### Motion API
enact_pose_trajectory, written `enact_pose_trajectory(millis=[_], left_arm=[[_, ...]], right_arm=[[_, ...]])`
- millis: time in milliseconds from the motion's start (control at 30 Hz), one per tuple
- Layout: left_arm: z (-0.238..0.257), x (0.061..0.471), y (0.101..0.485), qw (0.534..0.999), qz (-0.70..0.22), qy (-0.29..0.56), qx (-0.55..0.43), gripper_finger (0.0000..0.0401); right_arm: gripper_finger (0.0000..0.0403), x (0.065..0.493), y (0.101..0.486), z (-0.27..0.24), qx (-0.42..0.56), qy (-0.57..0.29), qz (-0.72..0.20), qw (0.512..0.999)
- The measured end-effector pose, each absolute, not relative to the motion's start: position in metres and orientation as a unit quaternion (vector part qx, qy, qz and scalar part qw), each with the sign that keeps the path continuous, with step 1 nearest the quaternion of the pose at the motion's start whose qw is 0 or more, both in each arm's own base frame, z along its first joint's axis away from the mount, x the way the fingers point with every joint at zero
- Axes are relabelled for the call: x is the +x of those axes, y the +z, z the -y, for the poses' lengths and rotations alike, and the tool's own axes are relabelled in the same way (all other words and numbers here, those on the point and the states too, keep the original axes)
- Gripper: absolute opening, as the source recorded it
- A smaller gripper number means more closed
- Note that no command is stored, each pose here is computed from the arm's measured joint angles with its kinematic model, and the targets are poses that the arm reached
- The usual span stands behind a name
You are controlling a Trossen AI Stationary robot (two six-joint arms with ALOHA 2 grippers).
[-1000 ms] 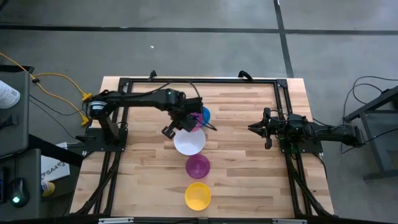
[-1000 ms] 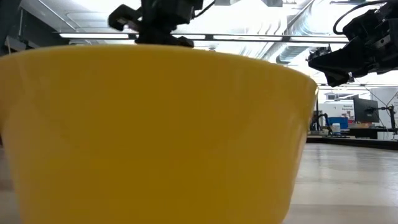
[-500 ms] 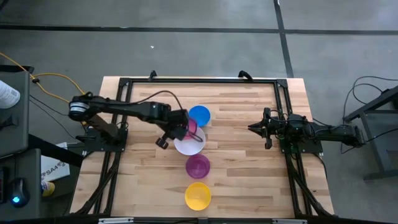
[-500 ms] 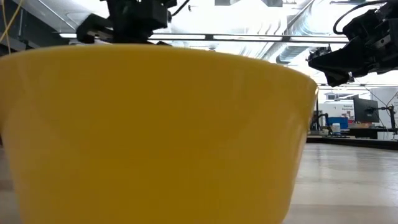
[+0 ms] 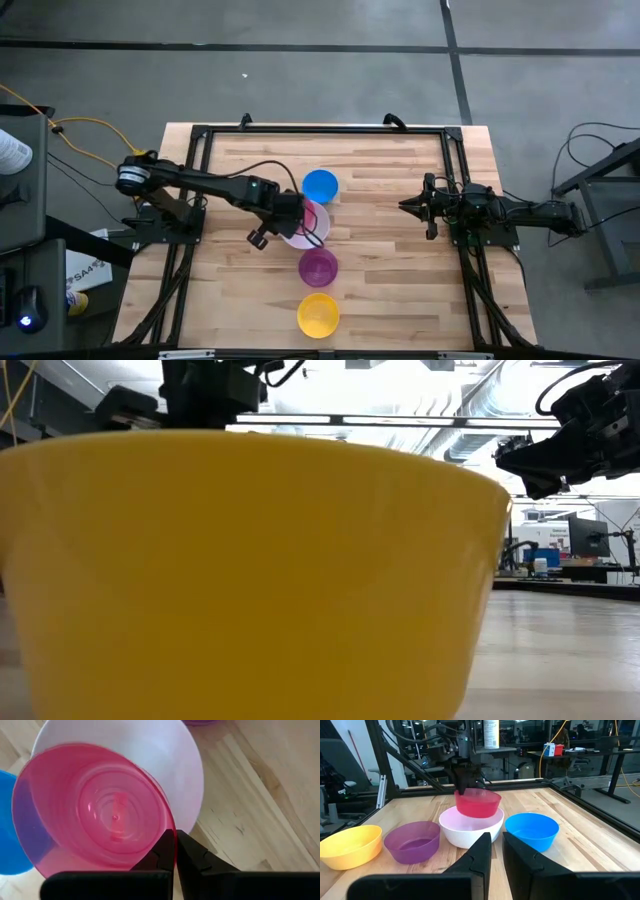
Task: Nest bowls inside each other
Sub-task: Stack the red bowl on the white bowl
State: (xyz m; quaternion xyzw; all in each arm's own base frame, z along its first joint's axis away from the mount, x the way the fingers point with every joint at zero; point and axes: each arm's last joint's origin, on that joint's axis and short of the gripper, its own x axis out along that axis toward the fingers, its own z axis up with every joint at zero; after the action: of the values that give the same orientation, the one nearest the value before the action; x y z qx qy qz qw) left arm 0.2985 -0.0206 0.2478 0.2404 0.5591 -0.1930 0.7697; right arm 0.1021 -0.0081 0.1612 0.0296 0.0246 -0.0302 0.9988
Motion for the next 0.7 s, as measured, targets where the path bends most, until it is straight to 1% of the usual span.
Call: enact_pose_trajectory(millis=[200,300,700], left_arm=[[0.026,0.313,0.253,0.766,-0.558,-0.2,0.249,0.0],[0.028,0.318,0.249,0.758,-0.571,-0.199,0.244,0.0],[0.037,0.324,0.237,0.753,-0.586,-0.187,0.235,0.0]], right_arm=[[0.0039,0.102,0.161,0.008,0.03,-0.03,-0.024,0.999],[0.0039,0.102,0.161,0.008,0.03,-0.03,-0.025,0.999],[0.0039,0.102,0.162,0.008,0.03,-0.03,-0.023,0.999]])
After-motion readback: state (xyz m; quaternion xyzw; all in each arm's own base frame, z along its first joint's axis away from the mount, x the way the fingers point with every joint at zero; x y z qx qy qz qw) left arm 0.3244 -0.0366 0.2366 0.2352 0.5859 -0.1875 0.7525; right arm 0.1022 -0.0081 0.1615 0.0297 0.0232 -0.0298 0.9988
